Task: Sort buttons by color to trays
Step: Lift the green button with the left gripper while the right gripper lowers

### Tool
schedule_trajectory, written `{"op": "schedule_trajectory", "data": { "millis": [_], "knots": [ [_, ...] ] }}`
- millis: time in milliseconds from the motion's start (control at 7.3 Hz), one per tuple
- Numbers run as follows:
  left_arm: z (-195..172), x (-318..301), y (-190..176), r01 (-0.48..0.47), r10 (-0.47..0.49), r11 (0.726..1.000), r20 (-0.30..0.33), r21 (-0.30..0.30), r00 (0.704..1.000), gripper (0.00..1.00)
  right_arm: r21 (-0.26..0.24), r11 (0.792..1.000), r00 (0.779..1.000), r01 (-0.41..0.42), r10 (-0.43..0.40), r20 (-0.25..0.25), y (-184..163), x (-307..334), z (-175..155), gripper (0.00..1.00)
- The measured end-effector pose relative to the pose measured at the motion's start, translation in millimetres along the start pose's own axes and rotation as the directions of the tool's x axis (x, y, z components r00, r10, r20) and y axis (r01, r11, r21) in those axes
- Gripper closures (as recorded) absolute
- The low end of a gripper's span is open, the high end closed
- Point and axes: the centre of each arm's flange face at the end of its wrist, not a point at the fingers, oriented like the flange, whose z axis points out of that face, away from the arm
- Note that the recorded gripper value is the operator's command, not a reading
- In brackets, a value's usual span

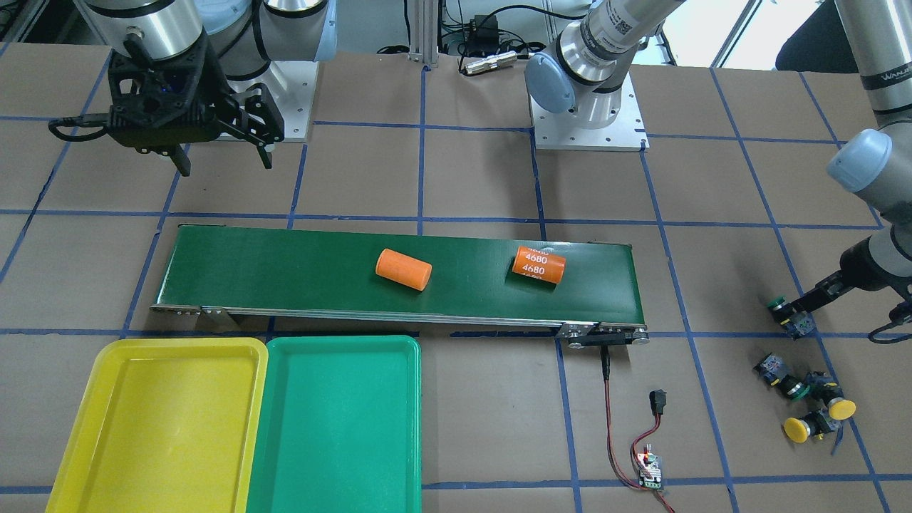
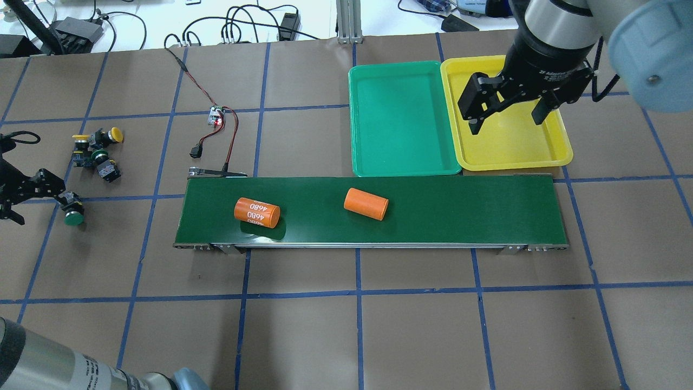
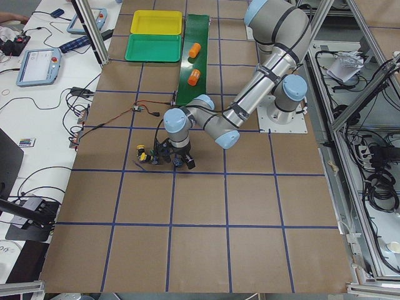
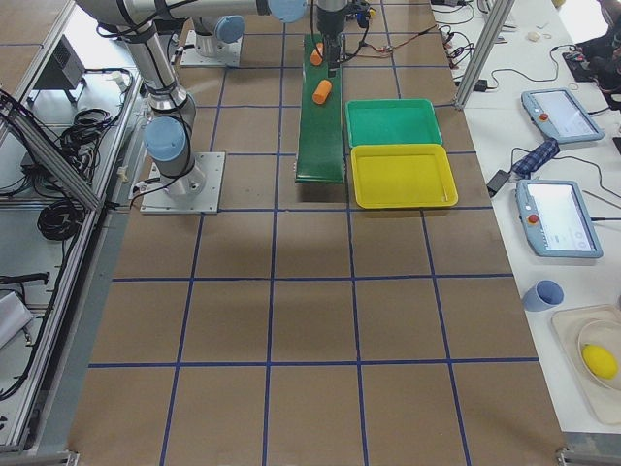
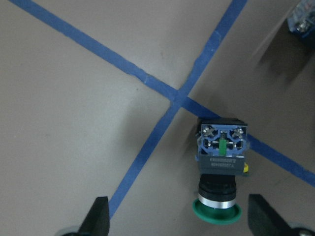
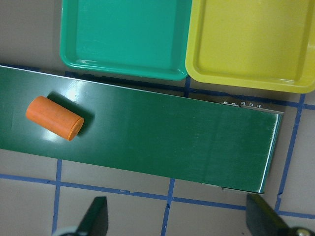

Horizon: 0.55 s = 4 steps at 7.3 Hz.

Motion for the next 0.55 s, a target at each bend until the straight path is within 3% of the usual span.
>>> {"op": "schedule_trajectory", "data": {
  "millis": [548],
  "knots": [
    [19.5,-1.2,-5.1,-0.021,0.021,1.000,-0.006,-0.007,1.000,0.00,0.007,0.985,0.985,0.172,-0.172,-0.005,18.8,-68.9,-4.0,0.00]
  ]
}}
